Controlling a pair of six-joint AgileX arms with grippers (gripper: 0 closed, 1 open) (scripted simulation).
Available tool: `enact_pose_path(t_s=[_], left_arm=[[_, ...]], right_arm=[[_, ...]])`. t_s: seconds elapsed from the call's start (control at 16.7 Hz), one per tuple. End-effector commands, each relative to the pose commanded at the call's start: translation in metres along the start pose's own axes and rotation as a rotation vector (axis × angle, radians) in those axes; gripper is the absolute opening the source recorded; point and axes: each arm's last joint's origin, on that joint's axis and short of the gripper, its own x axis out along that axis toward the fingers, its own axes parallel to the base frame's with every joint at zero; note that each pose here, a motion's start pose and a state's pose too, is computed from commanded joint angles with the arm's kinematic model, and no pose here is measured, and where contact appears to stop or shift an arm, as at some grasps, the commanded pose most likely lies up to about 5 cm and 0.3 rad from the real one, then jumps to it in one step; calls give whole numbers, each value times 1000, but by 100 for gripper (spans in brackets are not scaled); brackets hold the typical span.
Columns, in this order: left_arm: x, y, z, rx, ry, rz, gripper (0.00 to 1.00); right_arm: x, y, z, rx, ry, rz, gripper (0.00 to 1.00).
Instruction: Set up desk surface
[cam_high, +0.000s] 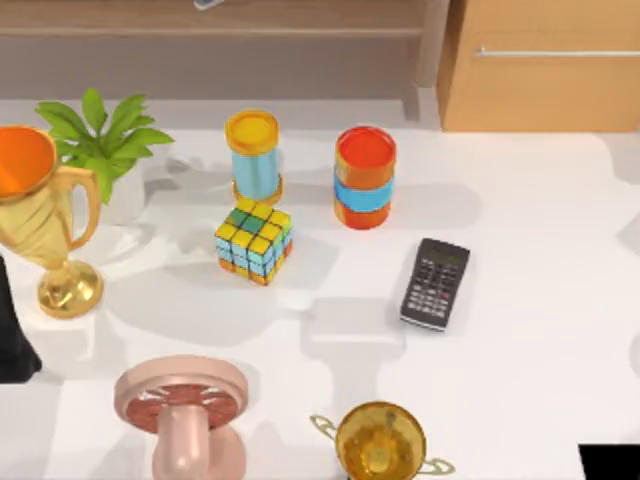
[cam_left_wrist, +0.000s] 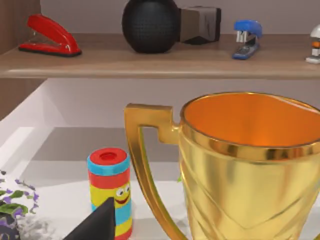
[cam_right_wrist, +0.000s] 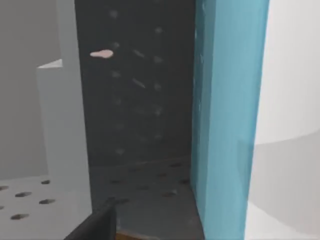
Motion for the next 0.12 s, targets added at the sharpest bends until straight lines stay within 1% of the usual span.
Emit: enact_pose_path(t_s=[0.12], left_arm=[[0,0,0,0,0,0,100]], right_arm=[[-5,-3,1,5,-3,-2,100]])
